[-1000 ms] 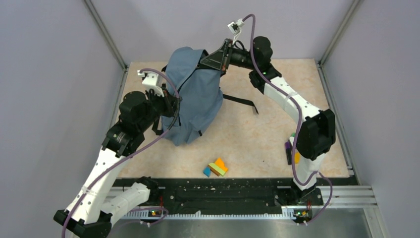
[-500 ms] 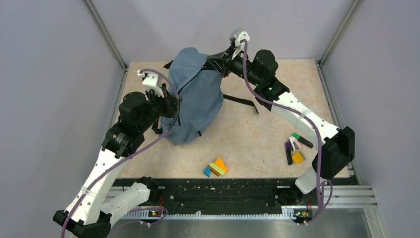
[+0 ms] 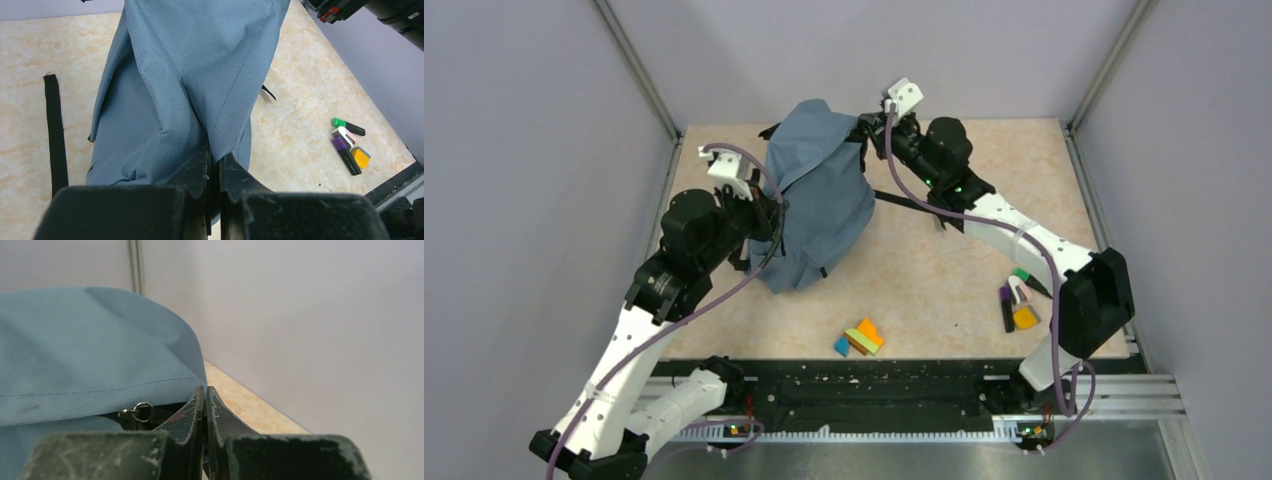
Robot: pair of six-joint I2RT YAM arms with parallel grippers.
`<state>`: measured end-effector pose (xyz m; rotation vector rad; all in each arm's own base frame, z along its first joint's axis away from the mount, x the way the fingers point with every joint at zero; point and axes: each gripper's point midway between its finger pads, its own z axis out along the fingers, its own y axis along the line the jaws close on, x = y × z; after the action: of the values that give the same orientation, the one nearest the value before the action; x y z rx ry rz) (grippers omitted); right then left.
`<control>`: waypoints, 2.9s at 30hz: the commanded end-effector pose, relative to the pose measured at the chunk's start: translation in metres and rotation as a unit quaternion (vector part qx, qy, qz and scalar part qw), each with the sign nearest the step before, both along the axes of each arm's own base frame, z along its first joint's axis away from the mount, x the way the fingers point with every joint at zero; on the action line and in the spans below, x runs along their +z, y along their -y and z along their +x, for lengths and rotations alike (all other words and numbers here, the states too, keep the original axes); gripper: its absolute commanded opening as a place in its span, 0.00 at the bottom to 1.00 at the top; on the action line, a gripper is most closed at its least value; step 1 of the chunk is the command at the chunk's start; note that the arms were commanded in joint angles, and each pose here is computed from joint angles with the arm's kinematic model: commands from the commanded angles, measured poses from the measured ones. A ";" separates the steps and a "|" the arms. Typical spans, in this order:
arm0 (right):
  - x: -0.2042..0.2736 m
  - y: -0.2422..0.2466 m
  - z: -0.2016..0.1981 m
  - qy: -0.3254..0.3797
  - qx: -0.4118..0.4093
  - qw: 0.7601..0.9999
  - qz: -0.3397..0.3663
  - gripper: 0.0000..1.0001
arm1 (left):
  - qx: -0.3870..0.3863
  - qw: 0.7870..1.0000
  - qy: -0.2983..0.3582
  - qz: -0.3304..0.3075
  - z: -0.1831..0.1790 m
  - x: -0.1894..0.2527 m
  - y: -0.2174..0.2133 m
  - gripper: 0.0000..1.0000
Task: Pack the student bag
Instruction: Zip the student bag at the center of the board.
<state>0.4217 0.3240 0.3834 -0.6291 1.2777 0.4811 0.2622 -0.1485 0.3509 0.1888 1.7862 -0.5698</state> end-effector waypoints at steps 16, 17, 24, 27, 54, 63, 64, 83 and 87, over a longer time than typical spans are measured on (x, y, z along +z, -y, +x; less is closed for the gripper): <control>-0.019 0.021 0.026 -0.081 0.040 0.995 0.048 0.00 | 0.067 0.987 0.142 -0.043 -0.028 0.099 -0.042 0.00; -0.016 0.013 0.010 -0.079 0.094 0.991 0.045 0.04 | 0.066 0.987 0.140 -0.041 -0.027 0.097 -0.042 0.00; -0.021 0.001 -0.076 -0.045 0.293 0.954 0.039 0.61 | 0.062 0.991 0.120 -0.018 -0.028 0.089 -0.042 0.00; -0.019 -0.002 -0.092 -0.021 0.336 0.941 0.027 0.66 | 0.058 0.992 0.113 -0.002 -0.028 0.087 -0.042 0.00; -0.037 -0.062 -0.043 -0.093 0.284 0.954 0.025 0.00 | -0.086 0.969 0.132 0.191 0.034 0.125 0.048 0.80; -0.012 -0.059 -0.025 -0.080 0.233 0.966 0.083 0.00 | -0.008 0.923 0.082 0.376 0.045 0.072 0.041 0.87; -0.009 -0.059 -0.025 -0.077 0.232 0.966 0.087 0.00 | 0.001 0.918 0.074 0.390 0.046 0.066 0.038 0.87; 0.002 -0.059 -0.016 -0.061 0.219 0.969 0.091 0.00 | 0.176 0.834 -0.010 0.522 0.042 0.028 -0.014 0.85; 0.004 -0.056 -0.019 -0.054 0.217 0.971 0.089 0.00 | 0.185 0.850 -0.038 0.492 0.040 0.017 -0.025 0.32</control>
<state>0.4015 0.3888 0.3367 -0.7708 1.3359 1.0567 0.3072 -0.1458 0.3667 0.6506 1.9332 0.6797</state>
